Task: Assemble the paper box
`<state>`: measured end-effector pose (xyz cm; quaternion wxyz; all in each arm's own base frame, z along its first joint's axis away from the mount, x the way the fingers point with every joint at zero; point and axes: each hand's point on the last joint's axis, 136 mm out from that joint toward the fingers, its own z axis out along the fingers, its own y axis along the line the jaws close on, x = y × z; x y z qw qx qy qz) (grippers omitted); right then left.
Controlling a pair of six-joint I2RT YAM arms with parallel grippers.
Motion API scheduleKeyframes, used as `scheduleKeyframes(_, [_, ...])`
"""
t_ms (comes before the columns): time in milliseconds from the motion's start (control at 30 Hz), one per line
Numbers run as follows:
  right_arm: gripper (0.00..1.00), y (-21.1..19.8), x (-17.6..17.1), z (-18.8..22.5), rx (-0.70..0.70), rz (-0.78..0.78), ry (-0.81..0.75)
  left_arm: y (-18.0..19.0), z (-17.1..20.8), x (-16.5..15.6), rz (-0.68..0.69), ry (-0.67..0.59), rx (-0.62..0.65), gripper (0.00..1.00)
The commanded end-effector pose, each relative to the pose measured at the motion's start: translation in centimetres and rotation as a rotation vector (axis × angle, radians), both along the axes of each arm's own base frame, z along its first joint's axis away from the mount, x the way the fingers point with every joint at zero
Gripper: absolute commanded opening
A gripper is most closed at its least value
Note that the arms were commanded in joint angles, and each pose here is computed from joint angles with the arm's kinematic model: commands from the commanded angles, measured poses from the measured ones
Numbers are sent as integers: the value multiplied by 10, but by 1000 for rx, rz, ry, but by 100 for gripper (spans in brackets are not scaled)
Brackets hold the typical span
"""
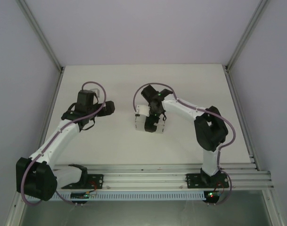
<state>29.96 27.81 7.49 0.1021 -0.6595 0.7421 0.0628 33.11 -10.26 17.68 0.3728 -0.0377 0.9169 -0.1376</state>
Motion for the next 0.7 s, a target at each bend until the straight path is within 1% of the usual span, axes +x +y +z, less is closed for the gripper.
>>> scheduleKeyframes(0, [90, 0, -10, -2, -15, 39, 57, -1, 6, 0, -16, -20, -13, 99])
scheduleKeyframes(67, [85, 0, -12, -5, -17, 43, 75, -2, 5, 0, -18, -18, -18, 100])
scheduleKeyframes(100, [79, 0, -12, -7, -26, 48, 79, -2, 6, 0, -19, -20, -19, 100])
scheduleKeyframes(167, [65, -3, -13, -9, -43, 47, 91, -2, 7, 0, -17, -19, -22, 100])
scheduleKeyframes(233, [55, -4, -11, -8, -55, 47, 86, -2, 8, -1, -17, -23, -23, 100])
scheduleKeyframes(300, [53, -4, -9, -4, -59, 48, 72, -2, 9, -2, -18, -27, -24, 100])
scheduleKeyframes(367, [46, -4, -2, 4, -64, 48, 23, -1, 11, -3, -14, -33, -22, 99])
scheduleKeyframes(433, [33, -5, 11, 13, -85, 36, -68, 2, 12, -4, -3, -39, -15, 100])
scheduleKeyframes(467, [30, -5, 14, 19, -92, 35, -103, 3, 13, -5, 1, -44, -13, 100])
scheduleKeyframes(567, [31, -8, 20, 34, -111, 29, -178, 5, 15, -7, 4, -52, -13, 100])
scheduleKeyframes(667, [31, -13, 42, 51, -147, -6, -320, 6, 17, -9, 12, -62, -16, 100])
